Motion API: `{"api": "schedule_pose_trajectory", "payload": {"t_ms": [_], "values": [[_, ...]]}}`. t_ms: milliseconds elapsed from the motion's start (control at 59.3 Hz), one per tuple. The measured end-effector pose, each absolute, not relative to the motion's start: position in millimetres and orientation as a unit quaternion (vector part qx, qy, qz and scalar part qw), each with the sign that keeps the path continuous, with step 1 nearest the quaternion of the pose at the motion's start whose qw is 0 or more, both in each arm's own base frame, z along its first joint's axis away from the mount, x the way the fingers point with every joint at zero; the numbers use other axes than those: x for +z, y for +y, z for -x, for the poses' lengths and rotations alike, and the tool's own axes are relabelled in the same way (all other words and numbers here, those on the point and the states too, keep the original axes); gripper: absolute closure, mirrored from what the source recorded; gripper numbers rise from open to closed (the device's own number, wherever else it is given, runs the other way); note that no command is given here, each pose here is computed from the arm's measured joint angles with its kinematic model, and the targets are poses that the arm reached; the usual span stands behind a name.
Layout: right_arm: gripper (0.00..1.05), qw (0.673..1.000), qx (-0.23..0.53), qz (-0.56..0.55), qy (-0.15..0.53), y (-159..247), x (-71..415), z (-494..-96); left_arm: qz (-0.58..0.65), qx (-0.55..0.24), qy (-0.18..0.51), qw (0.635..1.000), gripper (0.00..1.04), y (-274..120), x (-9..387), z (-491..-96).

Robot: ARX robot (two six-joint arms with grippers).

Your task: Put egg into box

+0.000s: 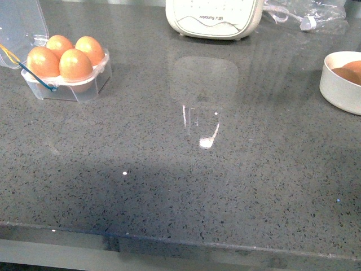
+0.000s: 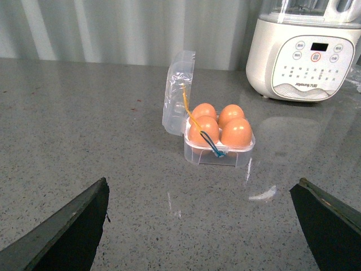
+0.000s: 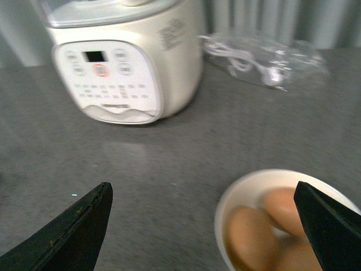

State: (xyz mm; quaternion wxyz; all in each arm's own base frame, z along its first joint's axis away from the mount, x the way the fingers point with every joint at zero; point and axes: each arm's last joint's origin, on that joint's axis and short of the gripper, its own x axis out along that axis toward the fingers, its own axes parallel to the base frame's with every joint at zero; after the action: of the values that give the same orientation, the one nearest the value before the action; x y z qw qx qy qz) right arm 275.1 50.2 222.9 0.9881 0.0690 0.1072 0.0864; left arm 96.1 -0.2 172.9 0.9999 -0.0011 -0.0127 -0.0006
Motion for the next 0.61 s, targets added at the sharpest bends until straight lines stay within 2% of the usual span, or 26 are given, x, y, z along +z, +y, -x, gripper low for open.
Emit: {"api": "schedule_pose_trajectory", "payload": {"t_ms": [186,438,489,607], "values": [[0.07,0.992,-0.016,-0.081,0.1,-2,209,-231,0.001,-0.001,-0.013,1.0,0.07,0,173,-96],[0.07,0.989,-0.09,-0.076,0.094,-35,197,-187,0.001,-0.001,-0.013,1.0,0.07,0,173,-96],[0.08,0.989,-0.089,-0.075,0.092,-37,197,-183,0.001,-0.001,-0.013,1.0,0.07,0,173,-96],[0.26,0.999,-0.012,-0.03,0.022,-37,195,-167,0.001,-0.001,-0.013,1.0,0.07,0,173,-96]]}}
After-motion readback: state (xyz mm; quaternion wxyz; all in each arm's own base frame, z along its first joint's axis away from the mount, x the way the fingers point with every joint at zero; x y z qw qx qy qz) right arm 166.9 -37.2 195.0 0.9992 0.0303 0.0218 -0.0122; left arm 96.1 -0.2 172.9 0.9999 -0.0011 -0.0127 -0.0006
